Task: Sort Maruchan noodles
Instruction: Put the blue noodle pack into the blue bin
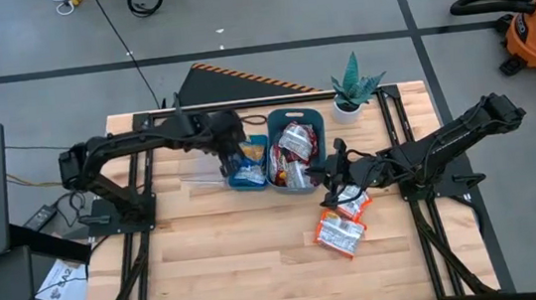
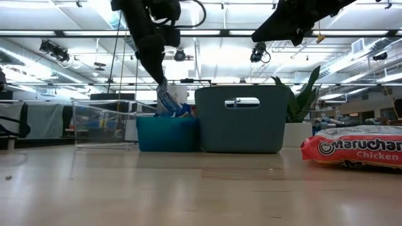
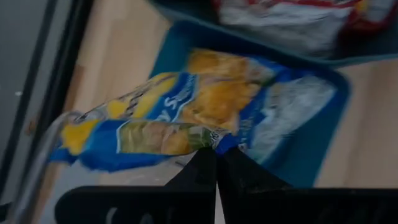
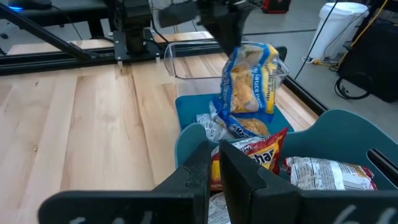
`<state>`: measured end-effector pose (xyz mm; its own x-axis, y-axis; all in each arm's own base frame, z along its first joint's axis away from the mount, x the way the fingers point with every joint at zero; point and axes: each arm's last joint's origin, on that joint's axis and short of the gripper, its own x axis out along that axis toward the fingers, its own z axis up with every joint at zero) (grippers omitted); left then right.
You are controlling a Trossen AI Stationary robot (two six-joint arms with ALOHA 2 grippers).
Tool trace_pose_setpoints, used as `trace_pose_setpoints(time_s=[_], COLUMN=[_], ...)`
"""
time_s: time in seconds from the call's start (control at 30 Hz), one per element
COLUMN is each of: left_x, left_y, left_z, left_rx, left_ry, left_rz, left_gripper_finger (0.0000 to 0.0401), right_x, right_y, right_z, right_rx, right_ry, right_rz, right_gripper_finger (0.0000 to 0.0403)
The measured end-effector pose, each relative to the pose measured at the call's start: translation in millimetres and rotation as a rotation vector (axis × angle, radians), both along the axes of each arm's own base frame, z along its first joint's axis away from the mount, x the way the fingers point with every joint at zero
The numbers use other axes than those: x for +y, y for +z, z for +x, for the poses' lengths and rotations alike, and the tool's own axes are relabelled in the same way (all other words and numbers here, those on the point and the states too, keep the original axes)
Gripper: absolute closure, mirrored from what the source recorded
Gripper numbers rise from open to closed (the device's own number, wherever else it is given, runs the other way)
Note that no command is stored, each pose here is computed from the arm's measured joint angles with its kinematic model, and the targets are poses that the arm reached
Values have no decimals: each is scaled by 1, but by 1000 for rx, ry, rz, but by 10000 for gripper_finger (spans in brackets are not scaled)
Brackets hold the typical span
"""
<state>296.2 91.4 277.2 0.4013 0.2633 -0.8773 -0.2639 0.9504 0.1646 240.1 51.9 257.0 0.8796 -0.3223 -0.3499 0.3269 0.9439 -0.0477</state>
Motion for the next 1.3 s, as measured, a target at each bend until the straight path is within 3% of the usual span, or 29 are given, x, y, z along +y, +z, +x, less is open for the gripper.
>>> trace_pose_setpoints(time_s=[0.23, 0.43, 0.6, 0.73, 0.93, 1.3], left_x=[-21, -26, -24, -20, -2, 56], left_y=[-1, -13, -28, -34, -26, -16], left_z=[5, 12, 26, 39, 46, 38], left_rx=[-3, 21, 18, -38, -128, -281], left_ry=[-29, -55, -63, -74, -48, 105], left_rz=[-37, -136, -145, -97, 87, 136], left_gripper_finger=[395, 395, 395, 395, 395, 395], right_x=[0, 0, 0, 0, 1, 2], right_y=[0, 0, 0, 0, 0, -1], right_z=[0, 0, 0, 0, 0, -1], right_rx=[-2, -2, -2, -3, -2, 5], right_ry=[-1, 0, 1, -1, 2, 5], right_rz=[5, 7, 5, 10, 6, 6], right_gripper_finger=[364, 364, 364, 364, 364, 364])
